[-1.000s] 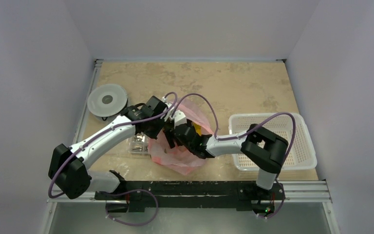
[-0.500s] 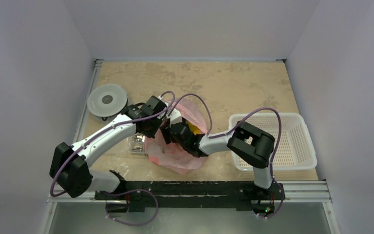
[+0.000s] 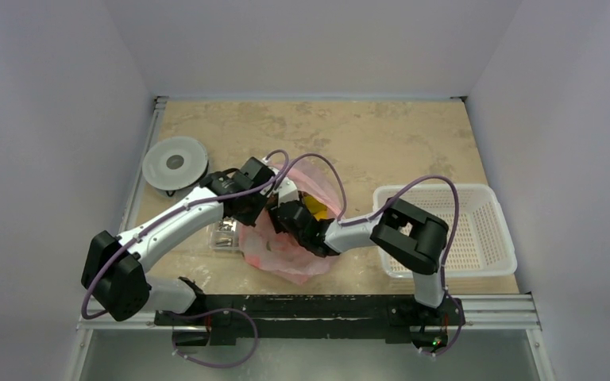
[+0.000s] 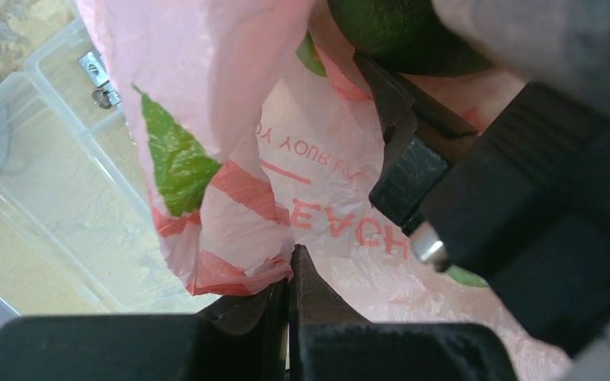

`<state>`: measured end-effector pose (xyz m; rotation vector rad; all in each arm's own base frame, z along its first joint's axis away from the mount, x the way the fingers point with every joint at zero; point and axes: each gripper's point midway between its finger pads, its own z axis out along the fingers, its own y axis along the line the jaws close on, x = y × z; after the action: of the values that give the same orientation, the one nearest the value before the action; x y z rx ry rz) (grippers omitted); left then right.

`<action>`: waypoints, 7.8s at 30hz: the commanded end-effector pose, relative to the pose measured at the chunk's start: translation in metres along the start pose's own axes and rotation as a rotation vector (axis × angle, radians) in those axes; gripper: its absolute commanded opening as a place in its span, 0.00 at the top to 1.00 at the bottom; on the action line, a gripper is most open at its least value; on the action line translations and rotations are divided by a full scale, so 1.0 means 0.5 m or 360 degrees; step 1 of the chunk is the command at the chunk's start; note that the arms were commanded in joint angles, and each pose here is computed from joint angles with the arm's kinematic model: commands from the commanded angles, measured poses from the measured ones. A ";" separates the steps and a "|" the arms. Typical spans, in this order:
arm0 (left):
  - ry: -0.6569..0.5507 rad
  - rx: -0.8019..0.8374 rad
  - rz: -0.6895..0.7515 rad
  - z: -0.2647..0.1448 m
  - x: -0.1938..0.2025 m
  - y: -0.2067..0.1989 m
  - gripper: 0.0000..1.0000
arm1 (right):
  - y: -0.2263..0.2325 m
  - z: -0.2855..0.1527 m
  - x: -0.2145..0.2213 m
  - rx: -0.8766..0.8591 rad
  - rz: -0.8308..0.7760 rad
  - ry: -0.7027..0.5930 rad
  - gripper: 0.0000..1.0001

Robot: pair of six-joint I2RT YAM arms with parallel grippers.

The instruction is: Take the fake fruits out of the plastic bag

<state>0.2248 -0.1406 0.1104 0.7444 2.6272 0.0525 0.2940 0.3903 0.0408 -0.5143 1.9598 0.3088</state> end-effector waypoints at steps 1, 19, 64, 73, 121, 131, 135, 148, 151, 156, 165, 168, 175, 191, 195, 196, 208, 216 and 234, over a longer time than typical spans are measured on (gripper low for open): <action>-0.0076 0.0234 0.0224 -0.014 -0.015 -0.067 1.00 | -0.012 -0.030 -0.020 0.0024 -0.0095 0.0011 0.78; -0.0236 0.0270 0.0202 -0.044 -0.029 -0.068 1.00 | -0.072 -0.146 -0.043 0.0068 0.0147 0.0021 0.94; -0.0367 0.0106 0.0205 -0.062 -0.042 -0.037 1.00 | -0.582 -0.458 0.001 0.1225 0.1376 -0.0122 1.00; -0.0390 0.0112 0.0211 -0.067 -0.046 -0.038 1.00 | -0.594 -0.410 0.134 0.1191 0.1669 0.0128 0.96; -0.0412 0.0085 0.0404 -0.055 -0.070 -0.052 1.00 | -0.091 -0.310 -0.187 -0.0108 0.0593 -0.0186 0.56; -0.0392 0.0084 0.0432 -0.052 -0.067 -0.060 1.00 | -0.125 -0.409 -0.274 -0.0129 0.0273 -0.0293 0.28; -0.0413 0.0084 0.0424 -0.057 -0.067 -0.058 1.00 | -0.068 -0.443 -0.278 -0.0385 0.0356 -0.0339 0.23; -0.0410 0.0091 0.0477 -0.053 -0.061 -0.073 1.00 | -0.077 -0.271 -0.127 -0.0076 0.0561 -0.0028 0.41; -0.0421 0.0097 0.0485 -0.055 -0.062 -0.077 1.00 | -0.113 -0.238 -0.092 0.0207 0.0560 0.0116 0.41; -0.0416 0.0111 0.0506 -0.053 -0.059 -0.084 1.00 | -0.179 -0.218 -0.029 0.0525 0.0523 0.0240 0.37; -0.0417 0.0140 0.0529 -0.053 -0.060 -0.093 1.00 | -0.222 -0.206 -0.009 0.0668 0.0304 0.0210 0.09; -0.0419 0.0141 0.0530 -0.054 -0.061 -0.093 1.00 | -0.225 -0.193 -0.010 0.0666 0.0299 0.0167 0.04; -0.0420 0.0141 0.0532 -0.050 -0.060 -0.094 1.00 | -0.245 -0.134 0.003 0.0742 0.0278 0.0110 0.01; -0.0422 0.0142 0.0542 -0.048 -0.062 -0.095 1.00 | -0.235 -0.107 0.075 0.0688 0.0290 0.0217 0.49; -0.0425 0.0142 0.0540 -0.050 -0.063 -0.095 1.00 | -0.222 -0.102 0.073 0.0638 0.0294 0.0219 0.65; -0.0422 0.0138 0.0539 -0.050 -0.062 -0.094 1.00 | -0.216 -0.101 0.071 0.0617 0.0287 0.0221 0.69; -0.0475 0.0134 0.0539 -0.060 -0.070 -0.091 1.00 | -0.129 -0.132 -0.008 0.0280 0.0307 0.0071 1.00; -0.0483 0.0136 0.0535 -0.061 -0.073 -0.092 1.00 | -0.113 -0.203 -0.094 0.0062 0.0502 -0.0084 1.00; -0.0498 0.0085 0.0515 -0.068 -0.070 -0.078 1.00 | -0.218 -0.384 -0.317 0.0179 0.0641 -0.0410 1.00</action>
<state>0.2170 -0.1886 0.1401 1.1008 2.2463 -0.0393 0.2401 0.2833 0.2206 -0.1252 1.8672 0.6200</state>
